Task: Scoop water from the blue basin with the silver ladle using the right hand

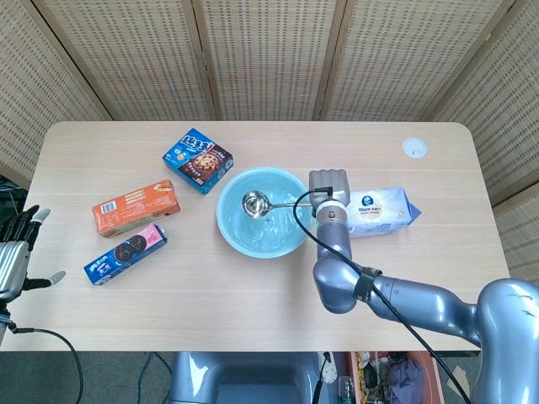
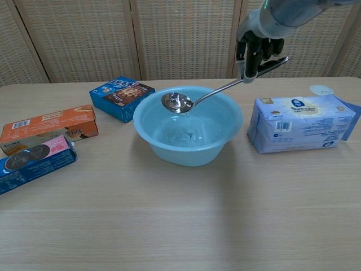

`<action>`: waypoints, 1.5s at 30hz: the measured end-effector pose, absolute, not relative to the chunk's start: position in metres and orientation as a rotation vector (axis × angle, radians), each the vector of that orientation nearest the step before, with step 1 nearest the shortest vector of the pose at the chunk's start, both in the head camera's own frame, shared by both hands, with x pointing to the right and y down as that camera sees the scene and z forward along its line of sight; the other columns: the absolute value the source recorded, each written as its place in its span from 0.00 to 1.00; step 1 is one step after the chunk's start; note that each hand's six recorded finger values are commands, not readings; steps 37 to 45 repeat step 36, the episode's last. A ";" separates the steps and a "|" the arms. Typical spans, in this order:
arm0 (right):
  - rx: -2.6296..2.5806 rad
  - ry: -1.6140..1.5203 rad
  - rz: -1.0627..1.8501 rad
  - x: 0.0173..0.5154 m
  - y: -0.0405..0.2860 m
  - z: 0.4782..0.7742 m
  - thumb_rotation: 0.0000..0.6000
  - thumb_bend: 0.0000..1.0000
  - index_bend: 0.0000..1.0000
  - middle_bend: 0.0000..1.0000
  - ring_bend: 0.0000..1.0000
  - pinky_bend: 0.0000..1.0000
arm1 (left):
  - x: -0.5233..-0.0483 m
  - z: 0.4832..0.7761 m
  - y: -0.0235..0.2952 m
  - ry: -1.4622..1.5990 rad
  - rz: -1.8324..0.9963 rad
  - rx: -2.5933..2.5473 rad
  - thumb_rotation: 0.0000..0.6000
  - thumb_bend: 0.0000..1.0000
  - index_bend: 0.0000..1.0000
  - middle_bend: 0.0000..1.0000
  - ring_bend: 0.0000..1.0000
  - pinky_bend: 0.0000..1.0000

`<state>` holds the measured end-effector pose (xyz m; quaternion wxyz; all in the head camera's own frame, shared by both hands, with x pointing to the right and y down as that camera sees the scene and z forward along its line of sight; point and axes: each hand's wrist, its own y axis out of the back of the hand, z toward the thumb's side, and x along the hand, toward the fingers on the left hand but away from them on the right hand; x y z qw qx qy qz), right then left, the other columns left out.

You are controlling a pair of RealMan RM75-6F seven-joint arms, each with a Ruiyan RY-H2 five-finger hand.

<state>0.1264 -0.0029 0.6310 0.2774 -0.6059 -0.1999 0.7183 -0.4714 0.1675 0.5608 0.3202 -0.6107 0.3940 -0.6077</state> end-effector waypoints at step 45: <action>-1.444 -0.430 2.045 0.132 -0.009 0.599 1.00 0.93 0.74 1.00 1.00 1.00 | -0.472 0.562 0.167 1.033 -1.602 -1.604 1.00 0.00 0.00 0.00 0.00 0.00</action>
